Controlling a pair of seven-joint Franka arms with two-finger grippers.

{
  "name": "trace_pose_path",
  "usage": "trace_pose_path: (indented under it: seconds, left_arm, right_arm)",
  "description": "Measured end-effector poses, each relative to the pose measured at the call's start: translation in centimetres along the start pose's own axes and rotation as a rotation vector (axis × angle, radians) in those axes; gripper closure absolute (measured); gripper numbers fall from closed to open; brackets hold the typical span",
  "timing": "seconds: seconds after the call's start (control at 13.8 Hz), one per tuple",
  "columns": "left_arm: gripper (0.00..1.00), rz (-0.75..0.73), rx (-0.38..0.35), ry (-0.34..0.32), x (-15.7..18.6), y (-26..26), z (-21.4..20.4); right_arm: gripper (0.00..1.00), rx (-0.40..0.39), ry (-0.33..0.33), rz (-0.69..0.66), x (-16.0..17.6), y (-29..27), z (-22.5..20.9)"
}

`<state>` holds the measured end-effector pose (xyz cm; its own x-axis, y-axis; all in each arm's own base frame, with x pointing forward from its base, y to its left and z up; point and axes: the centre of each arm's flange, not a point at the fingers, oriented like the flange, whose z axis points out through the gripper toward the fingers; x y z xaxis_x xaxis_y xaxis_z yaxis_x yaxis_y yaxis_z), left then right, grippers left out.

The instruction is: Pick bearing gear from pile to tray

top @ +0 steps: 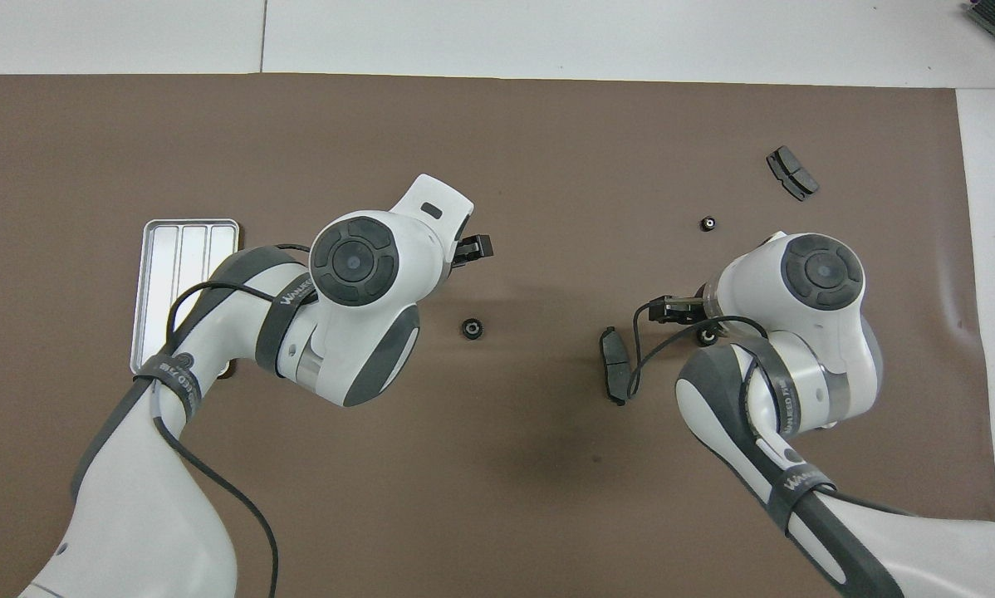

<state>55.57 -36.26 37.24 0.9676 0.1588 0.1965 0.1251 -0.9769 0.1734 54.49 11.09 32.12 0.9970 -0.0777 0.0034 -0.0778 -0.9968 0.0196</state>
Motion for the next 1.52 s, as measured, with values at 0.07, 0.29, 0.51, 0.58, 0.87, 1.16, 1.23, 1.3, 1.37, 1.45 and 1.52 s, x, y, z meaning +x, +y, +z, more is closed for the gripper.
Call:
trace_pose_path:
  seconds: [0.07,0.29,0.51,0.58,0.87,1.16,1.23,1.3,1.37,1.45,1.52]
  left_arm:
    - [0.0,0.012,0.005,-0.011,-0.8,0.6,1.0]
    - [0.0,0.042,0.026,-0.044,-2.8,1.5,3.2]
    - [0.04,0.077,0.042,-0.073,-5.7,2.0,4.9]
    - [0.04,0.087,0.045,-0.079,-6.5,2.1,5.5]
    - [0.17,0.094,0.047,-0.083,-7.4,1.9,6.1]
    - [0.33,0.094,0.034,-0.069,-7.4,1.9,6.2]
    - [0.35,0.094,0.036,-0.071,-7.5,1.8,6.4]
    - [0.39,0.094,0.037,-0.073,-7.6,1.7,6.5]
    - [0.4,0.094,0.039,-0.074,-7.6,1.6,6.5]
    - [0.44,0.094,0.041,-0.076,-7.7,1.5,6.7]
    - [0.44,0.094,0.043,-0.077,-7.8,1.4,6.8]
  right_arm:
    - [0.07,0.005,0.0,-0.005,-0.2,0.8,0.5]
    - [0.09,0.01,0.001,-0.003,-1.2,1.5,1.9]
    - [0.17,0.009,-0.006,0.011,-1.4,2.3,2.4]
    - [0.18,0.009,-0.007,0.016,-1.4,2.6,2.5]
    - [0.24,0.01,-0.004,0.027,-1.4,3.1,2.7]
    - [0.3,0.013,-0.001,0.033,-1.5,3.4,2.9]
    - [0.33,0.013,-0.002,0.034,-1.6,3.4,3.0]
    - [0.39,0.014,-0.003,0.035,-1.7,3.4,3.1]
    - [0.4,0.014,-0.004,0.035,-1.7,3.4,3.2]
    - [0.51,0.014,-0.003,0.035,-1.7,3.4,3.2]
    - [0.62,0.015,-0.003,0.036,-1.7,3.4,3.2]
